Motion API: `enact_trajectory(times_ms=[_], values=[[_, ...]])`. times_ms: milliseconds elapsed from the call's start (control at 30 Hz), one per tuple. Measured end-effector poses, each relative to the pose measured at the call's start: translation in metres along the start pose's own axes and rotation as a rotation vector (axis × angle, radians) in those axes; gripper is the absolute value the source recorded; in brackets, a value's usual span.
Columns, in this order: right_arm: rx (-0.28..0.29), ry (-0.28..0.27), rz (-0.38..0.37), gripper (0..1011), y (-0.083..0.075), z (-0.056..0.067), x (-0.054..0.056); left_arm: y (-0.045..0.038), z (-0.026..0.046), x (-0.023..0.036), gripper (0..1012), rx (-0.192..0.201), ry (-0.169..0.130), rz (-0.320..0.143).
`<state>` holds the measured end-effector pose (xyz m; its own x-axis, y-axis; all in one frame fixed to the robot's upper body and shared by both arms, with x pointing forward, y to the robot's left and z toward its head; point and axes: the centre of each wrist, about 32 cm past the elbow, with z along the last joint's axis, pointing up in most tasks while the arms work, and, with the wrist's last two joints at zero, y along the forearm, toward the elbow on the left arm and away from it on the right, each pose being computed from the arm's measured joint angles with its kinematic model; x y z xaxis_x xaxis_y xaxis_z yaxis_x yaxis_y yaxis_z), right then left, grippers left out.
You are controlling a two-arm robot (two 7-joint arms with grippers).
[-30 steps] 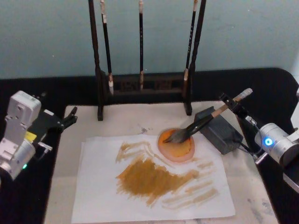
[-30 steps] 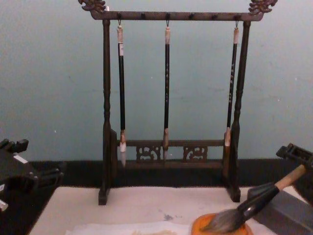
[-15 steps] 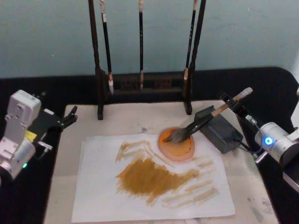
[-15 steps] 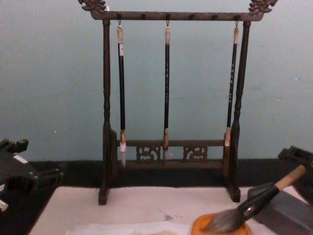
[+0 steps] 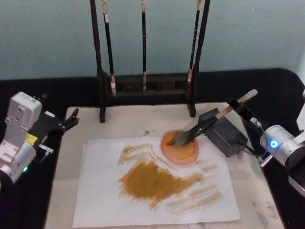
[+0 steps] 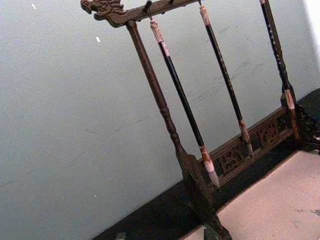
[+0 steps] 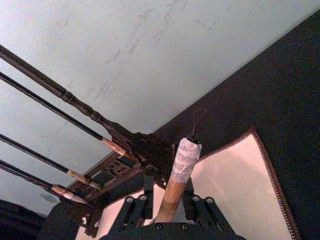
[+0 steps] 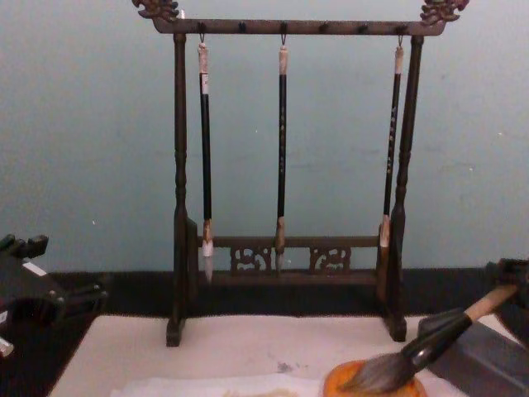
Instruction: Pick up the brush from the inkstone, write on the paper, then place the brush back to its original position.
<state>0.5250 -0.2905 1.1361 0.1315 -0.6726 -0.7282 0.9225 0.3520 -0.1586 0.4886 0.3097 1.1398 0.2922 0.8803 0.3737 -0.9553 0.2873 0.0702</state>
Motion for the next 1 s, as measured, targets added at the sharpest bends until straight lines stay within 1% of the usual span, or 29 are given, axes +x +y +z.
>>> enact_trajectory(times_ms=[33,100,133,167,200,233,733,1000], values=[[0.000,0.000,0.000,353,0.0000,0.0000,0.0000,0.0000,0.0000,0.0000,1010,0.000,0.000,0.000],[0.000,0.000,0.000,245,0.0000,0.0000,0.0000,0.0000,0.0000,0.0000,1010,0.000,0.000,0.000],[0.000,0.000,0.000,224,0.0000,0.0000,0.0000,0.0000,0.0000,0.0000,1010,0.000,0.000,0.000],[0.000,0.000,0.000,224,0.0000,-0.0001,0.0000,0.0000,0.0000,0.0000,1009,0.000,0.000,0.000],[0.000,0.000,0.000,190,0.0000,0.0000,-0.0001,0.0000,0.0000,0.0000,1010,0.000,0.000,0.000],[0.000,0.000,0.000,179,0.0000,0.0000,-0.0001,0.0000,0.0000,0.0000,1010,0.000,0.000,0.000],[0.003,-0.004,0.001,179,0.0001,0.0000,-0.0003,0.0000,0.0000,0.0000,1009,0.000,0.000,0.000],[0.038,-0.031,0.045,177,0.0032,0.0074,-0.0084,0.0000,0.0000,0.0000,1010,0.000,0.000,0.000]])
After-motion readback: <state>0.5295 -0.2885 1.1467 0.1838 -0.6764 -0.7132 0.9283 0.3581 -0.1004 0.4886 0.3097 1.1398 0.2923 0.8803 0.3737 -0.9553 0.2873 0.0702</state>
